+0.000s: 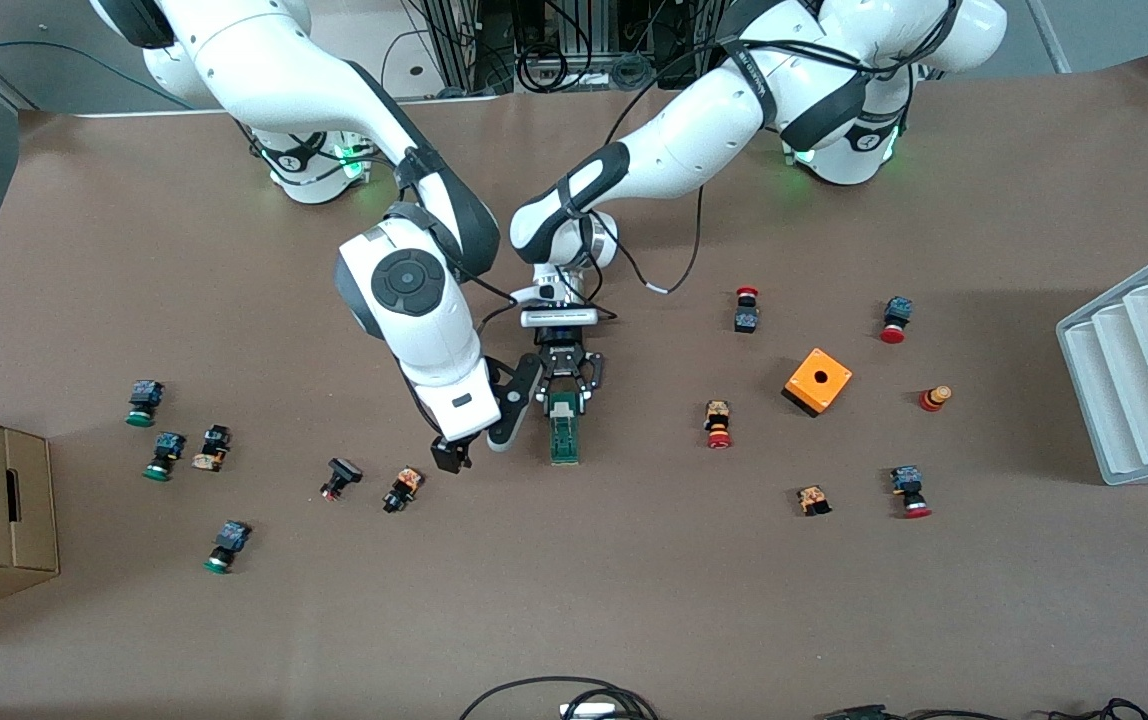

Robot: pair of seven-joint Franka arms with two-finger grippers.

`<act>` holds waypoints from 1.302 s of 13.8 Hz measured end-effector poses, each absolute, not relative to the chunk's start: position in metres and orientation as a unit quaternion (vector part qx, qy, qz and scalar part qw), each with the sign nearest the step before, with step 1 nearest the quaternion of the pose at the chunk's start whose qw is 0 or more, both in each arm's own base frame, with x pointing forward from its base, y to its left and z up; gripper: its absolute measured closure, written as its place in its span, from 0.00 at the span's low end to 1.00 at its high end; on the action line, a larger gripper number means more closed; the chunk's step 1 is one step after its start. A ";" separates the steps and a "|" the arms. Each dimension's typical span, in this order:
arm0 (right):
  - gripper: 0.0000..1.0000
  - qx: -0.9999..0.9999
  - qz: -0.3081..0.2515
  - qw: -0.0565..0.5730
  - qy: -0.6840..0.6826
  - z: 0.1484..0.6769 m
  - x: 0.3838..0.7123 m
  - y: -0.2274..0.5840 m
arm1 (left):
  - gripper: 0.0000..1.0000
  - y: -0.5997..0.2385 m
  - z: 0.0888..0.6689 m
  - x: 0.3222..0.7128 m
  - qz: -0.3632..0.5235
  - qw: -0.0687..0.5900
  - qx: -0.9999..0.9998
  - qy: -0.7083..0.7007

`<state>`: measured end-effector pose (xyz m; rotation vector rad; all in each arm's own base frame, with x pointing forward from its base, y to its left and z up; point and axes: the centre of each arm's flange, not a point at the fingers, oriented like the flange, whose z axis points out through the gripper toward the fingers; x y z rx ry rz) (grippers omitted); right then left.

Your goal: Close load switch with both arms

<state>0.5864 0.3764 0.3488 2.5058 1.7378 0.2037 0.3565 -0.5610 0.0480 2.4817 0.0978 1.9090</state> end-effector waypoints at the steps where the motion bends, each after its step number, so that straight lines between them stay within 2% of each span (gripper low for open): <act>1: 0.03 0.818 0.063 0.043 0.570 0.343 0.585 0.379 | 0.38 -0.561 0.048 0.356 0.609 0.005 0.792 0.031; 5: 0.03 0.812 0.052 0.043 0.579 0.324 0.578 0.391 | 0.37 -0.561 0.048 0.356 0.610 0.005 0.792 0.031; 11: 0.03 0.806 0.069 0.047 0.586 0.291 0.572 0.412 | 0.37 -0.561 0.048 0.356 0.610 0.005 0.792 0.030; 18: 0.04 0.803 0.065 0.060 0.590 0.276 0.563 0.431 | 0.37 -0.561 0.048 0.356 0.610 0.005 0.792 0.030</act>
